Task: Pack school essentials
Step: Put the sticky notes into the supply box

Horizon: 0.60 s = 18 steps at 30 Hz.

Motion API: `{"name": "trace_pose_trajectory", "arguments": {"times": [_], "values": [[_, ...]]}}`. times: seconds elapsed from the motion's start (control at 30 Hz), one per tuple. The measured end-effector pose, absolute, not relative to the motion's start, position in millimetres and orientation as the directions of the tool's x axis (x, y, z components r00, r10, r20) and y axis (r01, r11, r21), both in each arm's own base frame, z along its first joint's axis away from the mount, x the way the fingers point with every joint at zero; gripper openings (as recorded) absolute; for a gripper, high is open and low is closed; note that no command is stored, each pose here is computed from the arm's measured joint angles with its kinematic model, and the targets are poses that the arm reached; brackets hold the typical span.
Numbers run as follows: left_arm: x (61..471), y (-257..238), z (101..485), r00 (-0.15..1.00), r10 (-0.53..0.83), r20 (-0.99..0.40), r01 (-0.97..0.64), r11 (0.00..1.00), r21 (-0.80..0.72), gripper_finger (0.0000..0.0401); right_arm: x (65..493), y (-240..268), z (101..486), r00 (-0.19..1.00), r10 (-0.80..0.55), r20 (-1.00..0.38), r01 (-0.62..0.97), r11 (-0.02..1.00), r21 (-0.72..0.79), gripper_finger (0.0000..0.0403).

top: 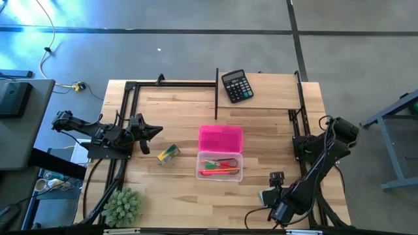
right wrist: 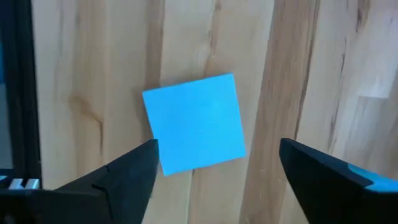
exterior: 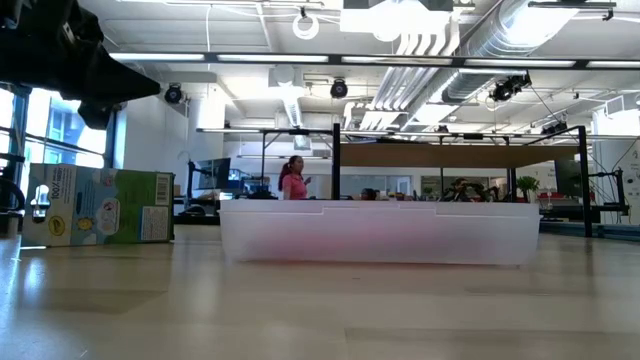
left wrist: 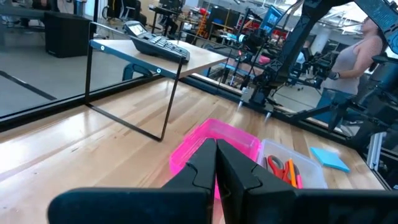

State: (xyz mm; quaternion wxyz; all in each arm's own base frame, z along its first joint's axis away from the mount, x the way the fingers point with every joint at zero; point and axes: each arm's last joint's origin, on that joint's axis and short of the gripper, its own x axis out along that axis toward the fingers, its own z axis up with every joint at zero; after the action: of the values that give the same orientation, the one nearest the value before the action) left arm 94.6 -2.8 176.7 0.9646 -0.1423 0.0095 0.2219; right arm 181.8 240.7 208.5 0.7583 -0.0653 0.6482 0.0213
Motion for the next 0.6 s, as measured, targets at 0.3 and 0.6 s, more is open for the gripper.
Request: {"name": "trace_pose_trajectory", "arguments": {"times": [0.3, 0.6], "values": [[95, -3, 177, 0.901, 0.425, -0.081, -0.43, 0.861, -0.271, 0.0, 179, 238, 190, 0.156, -0.022, -0.987, -0.177, 0.983, -0.05, 0.0396], [95, -3, 177, 0.901, 0.425, -0.081, -0.431, 0.861, -0.271, 0.0001, 173, 231, 157, 0.146, 0.041, -0.988, -0.231, 0.973, 0.006, 0.0399]]}}
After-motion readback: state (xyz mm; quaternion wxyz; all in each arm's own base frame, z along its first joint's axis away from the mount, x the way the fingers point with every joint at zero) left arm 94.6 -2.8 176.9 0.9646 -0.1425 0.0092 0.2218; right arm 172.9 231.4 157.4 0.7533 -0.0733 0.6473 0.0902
